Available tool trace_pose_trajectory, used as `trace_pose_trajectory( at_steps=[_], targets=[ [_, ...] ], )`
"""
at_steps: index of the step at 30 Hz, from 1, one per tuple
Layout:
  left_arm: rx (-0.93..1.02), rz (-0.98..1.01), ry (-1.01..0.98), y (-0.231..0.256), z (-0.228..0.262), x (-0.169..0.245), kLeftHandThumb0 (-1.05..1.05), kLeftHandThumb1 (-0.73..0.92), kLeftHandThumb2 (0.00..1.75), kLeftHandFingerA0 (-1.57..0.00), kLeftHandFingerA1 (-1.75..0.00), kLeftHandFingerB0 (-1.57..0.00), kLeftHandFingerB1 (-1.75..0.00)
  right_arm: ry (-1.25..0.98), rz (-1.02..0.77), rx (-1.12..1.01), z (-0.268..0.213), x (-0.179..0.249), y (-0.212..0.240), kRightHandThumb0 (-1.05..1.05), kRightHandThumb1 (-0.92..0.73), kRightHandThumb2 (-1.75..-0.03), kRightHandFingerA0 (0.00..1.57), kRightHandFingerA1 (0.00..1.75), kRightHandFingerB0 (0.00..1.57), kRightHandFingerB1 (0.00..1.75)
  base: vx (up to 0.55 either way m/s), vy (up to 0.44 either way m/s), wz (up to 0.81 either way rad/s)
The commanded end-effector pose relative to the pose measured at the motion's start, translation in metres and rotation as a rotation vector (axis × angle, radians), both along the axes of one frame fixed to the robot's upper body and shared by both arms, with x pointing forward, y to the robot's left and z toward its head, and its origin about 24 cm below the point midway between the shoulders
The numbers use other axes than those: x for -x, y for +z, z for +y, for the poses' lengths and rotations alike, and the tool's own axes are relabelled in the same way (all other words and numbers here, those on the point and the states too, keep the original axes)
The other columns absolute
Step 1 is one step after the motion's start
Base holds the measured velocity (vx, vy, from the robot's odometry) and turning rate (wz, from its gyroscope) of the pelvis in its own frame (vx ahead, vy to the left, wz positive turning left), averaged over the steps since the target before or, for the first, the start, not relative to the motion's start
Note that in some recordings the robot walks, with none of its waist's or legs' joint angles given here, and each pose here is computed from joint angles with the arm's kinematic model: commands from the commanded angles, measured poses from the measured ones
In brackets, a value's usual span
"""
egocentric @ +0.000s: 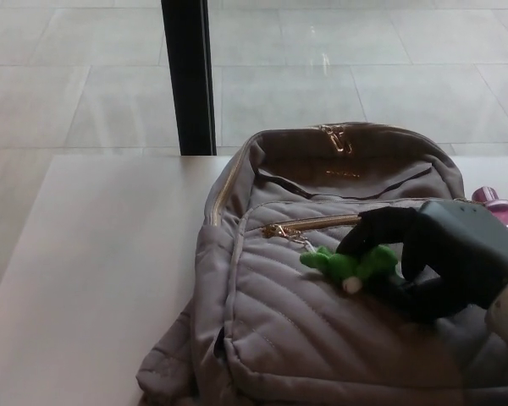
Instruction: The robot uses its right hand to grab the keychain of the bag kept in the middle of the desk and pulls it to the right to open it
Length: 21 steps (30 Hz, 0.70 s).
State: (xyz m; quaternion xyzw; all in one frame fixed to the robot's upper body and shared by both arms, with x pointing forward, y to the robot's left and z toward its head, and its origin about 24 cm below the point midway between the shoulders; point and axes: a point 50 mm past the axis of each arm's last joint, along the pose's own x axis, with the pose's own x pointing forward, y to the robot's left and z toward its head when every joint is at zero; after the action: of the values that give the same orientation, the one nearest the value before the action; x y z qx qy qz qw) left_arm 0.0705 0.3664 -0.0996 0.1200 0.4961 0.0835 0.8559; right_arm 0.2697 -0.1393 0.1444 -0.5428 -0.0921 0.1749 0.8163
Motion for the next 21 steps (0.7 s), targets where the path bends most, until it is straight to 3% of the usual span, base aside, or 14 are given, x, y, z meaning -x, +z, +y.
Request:
trace_pose_trajectory(
  at_steps=[1, 3, 4, 5, 6, 7, 8, 11, 12, 13, 18, 21],
  targets=[
    [0.001, -0.015, 0.025, 0.002, 0.003, 0.0, -0.85, 0.92, 0.78, -0.65, -0.58, -0.48, -0.48, 0.005, 0.186, 0.1, -0.005, 0.009, -0.038, -0.25, -0.61, -0.81, 0.92, 1.67, 0.92, 0.62, 0.0, 0.0, 0.0],
    [0.004, -0.013, 0.019, 0.001, 0.001, 0.001, -0.84, 0.92, 0.79, -0.65, -0.58, -0.47, -0.48, 0.014, 0.186, 0.107, -0.002, 0.011, -0.04, -0.26, -0.62, -0.89, 0.94, 1.63, 0.96, 0.69, 0.0, 0.0, 0.0],
    [-0.003, -0.013, 0.009, 0.001, 0.001, 0.001, -0.84, 0.92, 0.81, -0.66, -0.58, -0.47, -0.48, 0.014, 0.194, 0.093, 0.0, 0.012, -0.041, -0.27, -0.62, -0.97, 0.95, 1.62, 0.95, 0.93, 0.0, 0.0, 0.0],
    [0.001, -0.015, 0.013, 0.001, 0.001, 0.001, -0.85, 0.92, 0.8, -0.65, -0.59, -0.46, -0.49, 0.009, 0.192, 0.089, 0.0, 0.012, -0.041, -0.28, -0.6, -1.03, 0.96, 1.66, 0.92, 1.02, 0.0, 0.0, 0.0],
    [0.01, -0.017, 0.018, 0.001, 0.001, 0.0, -0.85, 0.92, 0.8, -0.64, -0.59, -0.46, -0.48, -0.001, 0.186, 0.082, 0.001, 0.012, -0.041, -0.32, -0.53, -1.07, 1.14, 1.51, 0.93, 1.08, 0.0, 0.0, 0.0],
    [0.011, -0.017, 0.014, 0.001, 0.001, 0.0, -0.85, 0.92, 0.8, -0.64, -0.59, -0.46, -0.48, -0.007, 0.184, 0.079, 0.001, 0.012, -0.041, -0.32, -0.53, -1.07, 1.14, 1.51, 0.93, 1.08, 0.0, 0.0, 0.0],
    [0.006, -0.017, 0.011, 0.002, 0.002, 0.0, -0.86, 0.92, 0.79, -0.64, -0.56, -0.5, -0.47, -0.026, 0.141, 0.034, 0.0, 0.013, -0.041, -0.3, -0.53, -1.17, 1.03, 1.75, 0.88, 1.23, 0.0, 0.0, 0.0],
    [0.003, -0.018, 0.011, 0.002, 0.002, 0.0, -0.86, 0.92, 0.78, -0.65, -0.56, -0.5, -0.47, -0.038, 0.073, -0.014, 0.001, 0.013, -0.04, -0.33, -0.46, -1.18, 1.0, 1.75, 0.87, 1.29, 0.0, 0.0, 0.0],
    [0.004, -0.017, 0.016, 0.001, 0.001, 0.001, -0.92, 0.8, 0.92, -0.61, -0.6, -0.46, -0.52, -0.043, 0.033, -0.035, 0.0, 0.014, -0.039, -0.35, -0.52, -1.18, 1.04, 1.75, 0.83, 1.35, 0.0, 0.0, 0.0],
    [0.011, -0.017, 0.018, 0.001, 0.001, 0.002, -0.86, 0.92, 0.78, -0.62, -0.55, -0.49, -0.47, -0.043, 0.005, -0.052, -0.001, 0.014, -0.037, -0.37, -0.55, -1.15, 1.02, 1.75, 0.73, 1.55, 0.0, 0.0, 0.0],
    [0.009, -0.008, 0.014, -0.001, 0.0, 0.005, -0.86, 0.92, 0.79, -0.63, -0.55, -0.48, -0.48, -0.05, -0.04, -0.077, -0.003, 0.014, -0.034, -0.33, -0.58, -1.11, 1.0, 1.75, 0.7, 1.68, 0.0, 0.0, 0.0],
    [-0.003, 0.0, 0.023, -0.001, 0.0, 0.005, -0.93, 0.8, 0.93, -0.63, -0.59, -0.48, -0.52, -0.061, -0.068, -0.096, -0.004, 0.012, -0.031, -0.33, -0.59, -1.11, 0.96, 1.75, 0.76, 1.55, 0.0, 0.0, 0.0]
  ],
)
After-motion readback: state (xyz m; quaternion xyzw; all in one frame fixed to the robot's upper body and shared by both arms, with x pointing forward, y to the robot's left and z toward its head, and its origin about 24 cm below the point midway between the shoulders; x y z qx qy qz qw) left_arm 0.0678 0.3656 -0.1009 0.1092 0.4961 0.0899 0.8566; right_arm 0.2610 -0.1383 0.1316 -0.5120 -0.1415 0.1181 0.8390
